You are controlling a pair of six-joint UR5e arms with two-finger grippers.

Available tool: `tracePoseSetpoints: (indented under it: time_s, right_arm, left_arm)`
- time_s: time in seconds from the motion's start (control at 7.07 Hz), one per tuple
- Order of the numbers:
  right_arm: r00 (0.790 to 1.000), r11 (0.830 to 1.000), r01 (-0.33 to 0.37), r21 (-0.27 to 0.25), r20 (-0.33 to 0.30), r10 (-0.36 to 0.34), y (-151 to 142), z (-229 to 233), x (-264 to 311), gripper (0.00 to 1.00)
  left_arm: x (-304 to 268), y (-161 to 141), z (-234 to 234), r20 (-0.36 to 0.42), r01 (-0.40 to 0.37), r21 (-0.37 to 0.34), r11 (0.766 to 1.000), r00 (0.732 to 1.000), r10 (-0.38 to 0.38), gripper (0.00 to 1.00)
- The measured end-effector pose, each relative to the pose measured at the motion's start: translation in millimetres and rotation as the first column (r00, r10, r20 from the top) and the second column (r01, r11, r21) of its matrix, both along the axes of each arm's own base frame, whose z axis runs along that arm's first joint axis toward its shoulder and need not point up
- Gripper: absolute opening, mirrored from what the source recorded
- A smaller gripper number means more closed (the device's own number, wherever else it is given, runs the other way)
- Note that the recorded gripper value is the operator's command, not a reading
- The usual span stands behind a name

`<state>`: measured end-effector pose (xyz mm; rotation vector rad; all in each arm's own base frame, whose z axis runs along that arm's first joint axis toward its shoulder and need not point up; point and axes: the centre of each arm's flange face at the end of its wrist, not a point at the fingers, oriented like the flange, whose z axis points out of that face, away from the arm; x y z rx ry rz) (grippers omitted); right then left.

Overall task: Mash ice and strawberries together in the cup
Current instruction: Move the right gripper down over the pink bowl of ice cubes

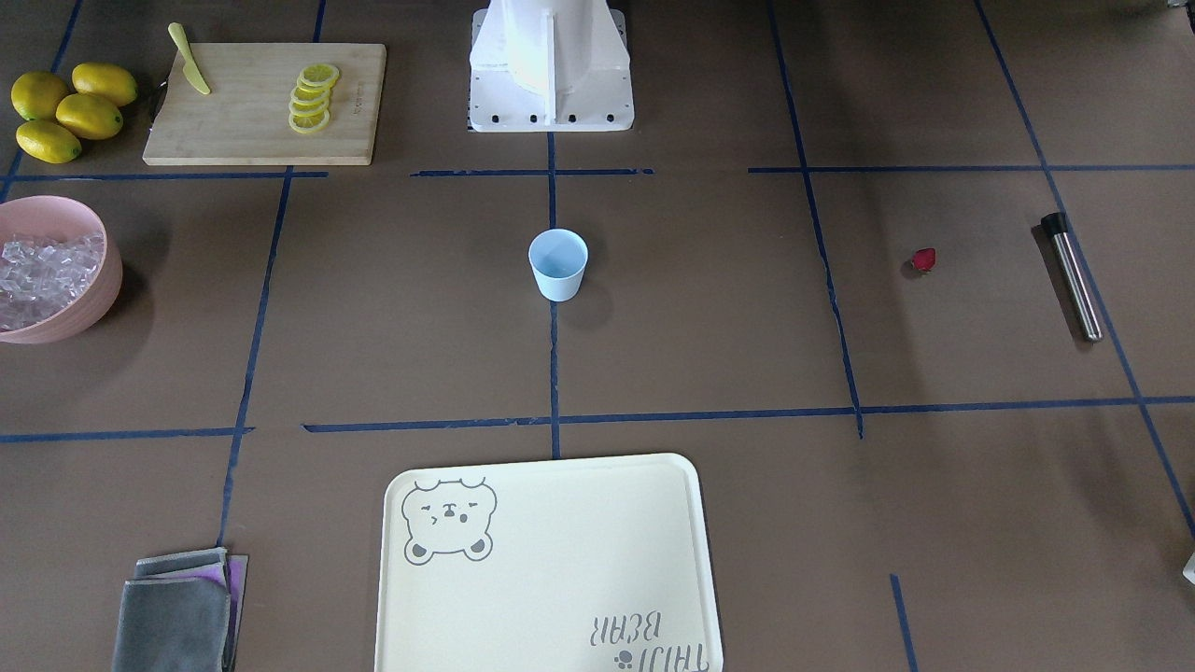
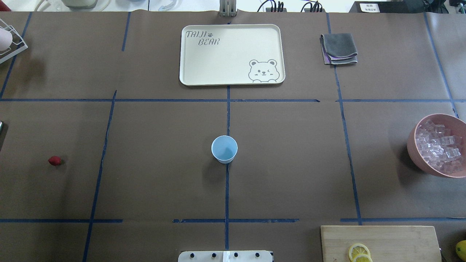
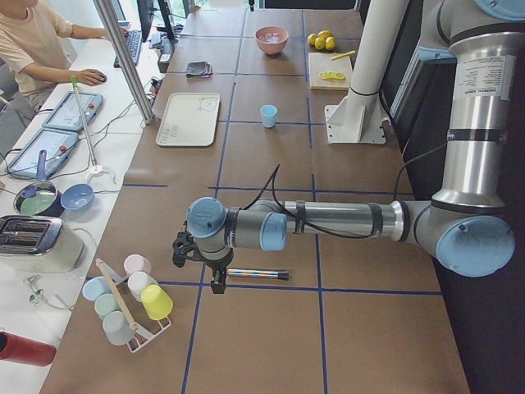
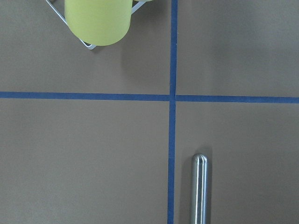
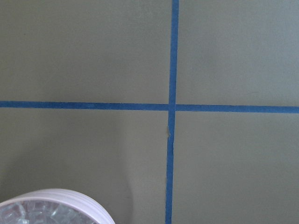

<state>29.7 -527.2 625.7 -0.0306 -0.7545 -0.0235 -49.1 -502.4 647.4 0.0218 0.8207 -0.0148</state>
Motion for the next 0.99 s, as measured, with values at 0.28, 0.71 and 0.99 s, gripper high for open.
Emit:
tracePoseSetpoints:
  time_s: [0.28,0.71,0.99]
  right_arm:
    - [1.0,1.0,-0.001,-0.001,-0.001,0.001,0,-1,0,1.0]
    - [1.0,1.0,-0.003,-0.003,0.018,0.003,0,-3,-2,1.0]
    - [1.0,1.0,-0.002,0.002,0.028,0.002,0,-6,-4,1.0]
  left_arm:
    - [1,2,-12,-0.007,-0.001,0.025,1.0,1.0,0.002,1.0]
    - [1,4,-16,-0.01,0.001,0.037,0.999,1.0,-0.001,1.0]
    - [1,4,-15,-0.007,0.001,0.035,0.999,1.0,0.0,1.0]
